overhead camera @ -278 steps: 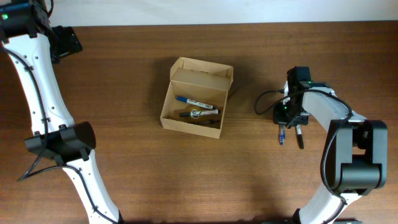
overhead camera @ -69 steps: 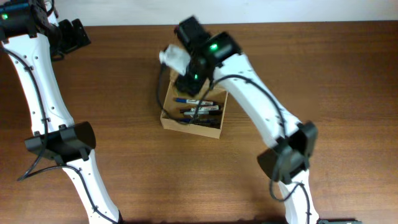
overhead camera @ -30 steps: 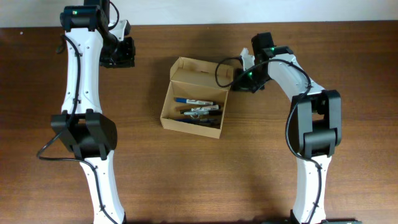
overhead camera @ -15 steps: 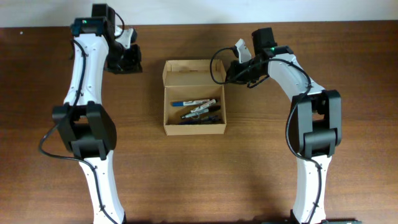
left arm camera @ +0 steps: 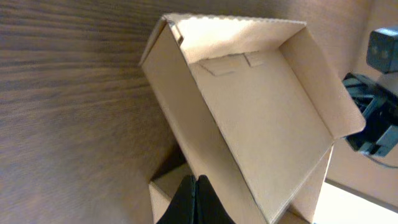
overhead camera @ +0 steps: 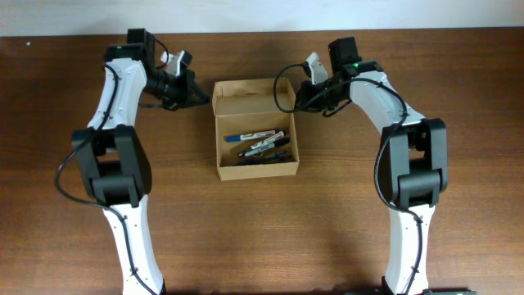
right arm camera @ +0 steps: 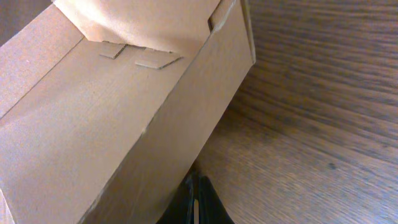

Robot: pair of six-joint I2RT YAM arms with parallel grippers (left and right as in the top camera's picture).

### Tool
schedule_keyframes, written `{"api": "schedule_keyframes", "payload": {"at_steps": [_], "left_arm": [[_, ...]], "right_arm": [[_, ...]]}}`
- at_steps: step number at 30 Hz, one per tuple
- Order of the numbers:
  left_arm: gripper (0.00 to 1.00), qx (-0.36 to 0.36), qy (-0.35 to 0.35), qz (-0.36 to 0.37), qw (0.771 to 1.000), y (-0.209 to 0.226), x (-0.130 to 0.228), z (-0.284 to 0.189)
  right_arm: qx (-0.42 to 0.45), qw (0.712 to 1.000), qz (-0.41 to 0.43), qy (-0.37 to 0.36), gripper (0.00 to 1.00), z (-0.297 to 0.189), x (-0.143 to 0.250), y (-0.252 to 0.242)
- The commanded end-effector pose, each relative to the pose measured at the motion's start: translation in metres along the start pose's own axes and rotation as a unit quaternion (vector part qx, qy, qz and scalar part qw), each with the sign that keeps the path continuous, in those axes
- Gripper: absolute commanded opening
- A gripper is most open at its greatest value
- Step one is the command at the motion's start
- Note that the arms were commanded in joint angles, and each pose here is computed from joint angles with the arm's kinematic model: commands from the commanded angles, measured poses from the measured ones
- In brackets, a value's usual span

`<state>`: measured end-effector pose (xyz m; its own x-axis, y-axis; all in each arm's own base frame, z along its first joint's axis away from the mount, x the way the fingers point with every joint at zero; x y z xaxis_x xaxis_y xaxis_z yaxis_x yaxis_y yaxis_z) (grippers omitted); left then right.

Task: Pack container
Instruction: 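Bring both grippers to the box's lid flaps on either side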

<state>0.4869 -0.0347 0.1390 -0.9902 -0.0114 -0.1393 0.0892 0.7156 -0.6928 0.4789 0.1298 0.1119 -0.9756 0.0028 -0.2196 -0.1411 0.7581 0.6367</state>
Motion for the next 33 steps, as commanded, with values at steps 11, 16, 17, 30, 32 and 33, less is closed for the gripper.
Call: {"api": "schedule_keyframes", "payload": {"at_steps": [11,16,17,30,32,33], "left_arm": [[0.02,0.032,0.016,-0.062,0.997,0.034,-0.001,0.038],[0.02,0.052,0.006,-0.067,0.996,0.040,-0.006,0.046],[0.02,0.062,0.004,-0.065,0.996,0.040,-0.007,0.047],[0.02,0.187,-0.052,0.002,0.981,0.022,-0.031,0.043],[0.02,0.201,-0.060,0.014,0.978,0.020,-0.035,0.039],[0.02,0.212,-0.065,0.025,0.975,0.016,-0.038,0.036]], "right_arm": [[-0.005,1.000,-0.011,0.002,0.04,0.002,0.001,0.007],[-0.006,1.000,-0.015,-0.004,0.04,0.002,-0.001,0.008],[-0.007,1.000,-0.017,-0.006,0.04,0.002,-0.002,0.008],[-0.034,0.997,-0.059,-0.045,0.04,0.001,-0.016,0.015],[-0.035,0.996,-0.064,-0.051,0.04,0.000,-0.018,0.017],[-0.036,0.996,-0.066,-0.053,0.04,-0.001,-0.020,0.018]]}}
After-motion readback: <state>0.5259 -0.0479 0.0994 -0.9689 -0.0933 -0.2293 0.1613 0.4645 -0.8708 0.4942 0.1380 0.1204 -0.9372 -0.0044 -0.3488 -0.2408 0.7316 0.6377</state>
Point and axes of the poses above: each gripper's point midway between its finger pads, its own z axis out along the fingers, its own y axis along the line the jaws close on, x = y × z, the point moved 9 cm from there along -z, back along the fingers, and after that the axes turned 6 degrees about z, right-handed, at the moved point
